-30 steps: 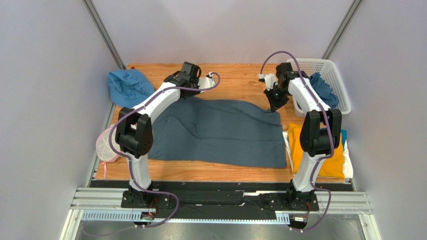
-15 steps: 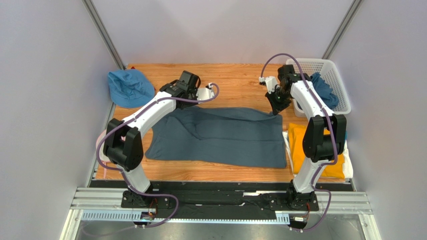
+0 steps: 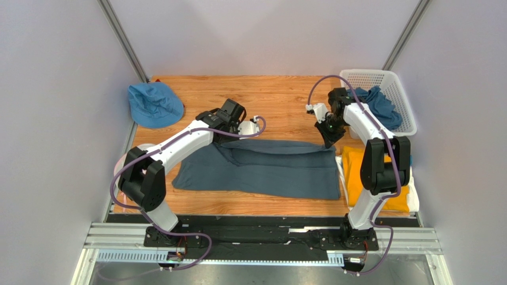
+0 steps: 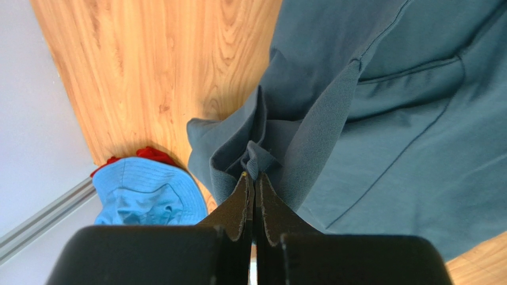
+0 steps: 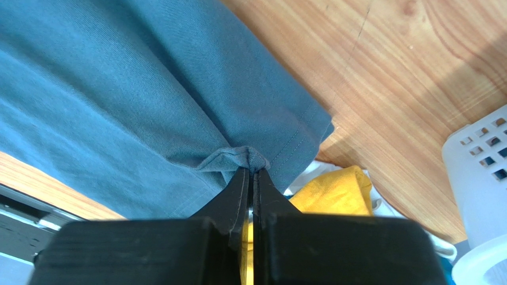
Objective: Fold and stack the t-shirts
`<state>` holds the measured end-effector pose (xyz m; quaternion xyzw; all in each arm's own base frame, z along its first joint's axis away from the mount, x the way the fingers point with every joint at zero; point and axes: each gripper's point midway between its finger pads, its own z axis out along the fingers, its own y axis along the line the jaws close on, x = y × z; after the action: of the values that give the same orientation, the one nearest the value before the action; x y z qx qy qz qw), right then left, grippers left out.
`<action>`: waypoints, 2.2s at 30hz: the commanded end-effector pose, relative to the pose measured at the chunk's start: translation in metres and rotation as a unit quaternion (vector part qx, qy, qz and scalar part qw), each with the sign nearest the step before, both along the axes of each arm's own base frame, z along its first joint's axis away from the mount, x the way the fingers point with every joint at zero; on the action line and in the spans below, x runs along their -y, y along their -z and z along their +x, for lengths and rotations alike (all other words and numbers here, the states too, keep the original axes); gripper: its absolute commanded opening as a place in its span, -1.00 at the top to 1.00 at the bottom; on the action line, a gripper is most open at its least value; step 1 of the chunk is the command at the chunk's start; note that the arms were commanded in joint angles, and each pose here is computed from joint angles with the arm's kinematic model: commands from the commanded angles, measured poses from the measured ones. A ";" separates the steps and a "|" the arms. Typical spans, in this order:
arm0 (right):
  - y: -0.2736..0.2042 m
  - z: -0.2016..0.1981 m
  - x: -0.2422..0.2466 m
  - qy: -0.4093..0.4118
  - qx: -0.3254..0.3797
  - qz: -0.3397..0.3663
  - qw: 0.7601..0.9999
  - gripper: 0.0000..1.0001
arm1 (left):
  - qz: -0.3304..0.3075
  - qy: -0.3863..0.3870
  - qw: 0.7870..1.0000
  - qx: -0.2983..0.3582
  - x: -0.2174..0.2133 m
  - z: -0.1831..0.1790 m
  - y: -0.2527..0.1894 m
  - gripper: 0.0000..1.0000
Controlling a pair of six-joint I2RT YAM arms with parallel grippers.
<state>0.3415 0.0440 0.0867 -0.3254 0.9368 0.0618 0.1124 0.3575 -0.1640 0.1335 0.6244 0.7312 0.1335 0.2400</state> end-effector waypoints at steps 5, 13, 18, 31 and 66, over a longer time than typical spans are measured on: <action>-0.009 -0.007 0.008 -0.028 0.023 -0.022 0.999 1.00 | 0.006 -0.015 1.000 0.004 -0.010 -0.019 -0.007 1.00; 0.005 -0.025 0.006 -0.032 -0.006 -0.016 0.999 1.00 | 0.022 -0.013 1.000 -0.005 -0.016 -0.035 -0.001 1.00; 0.012 -0.032 0.005 -0.034 -0.017 -0.012 0.999 1.00 | 0.028 -0.013 0.999 -0.016 -0.014 -0.043 0.005 1.00; 0.026 -0.052 0.000 -0.047 -0.045 -0.012 0.998 0.53 | 0.057 -0.017 0.996 -0.062 -0.015 -0.065 0.030 1.00; 0.049 -0.047 -0.018 -0.061 -0.058 -0.021 0.996 -0.01 | 0.083 -0.044 0.989 -0.112 -0.020 -0.092 0.063 1.00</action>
<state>0.2883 0.0610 0.0499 -0.3829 0.9198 0.0745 0.0431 0.2734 -0.1442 0.0724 0.6261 0.7608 0.1322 0.1081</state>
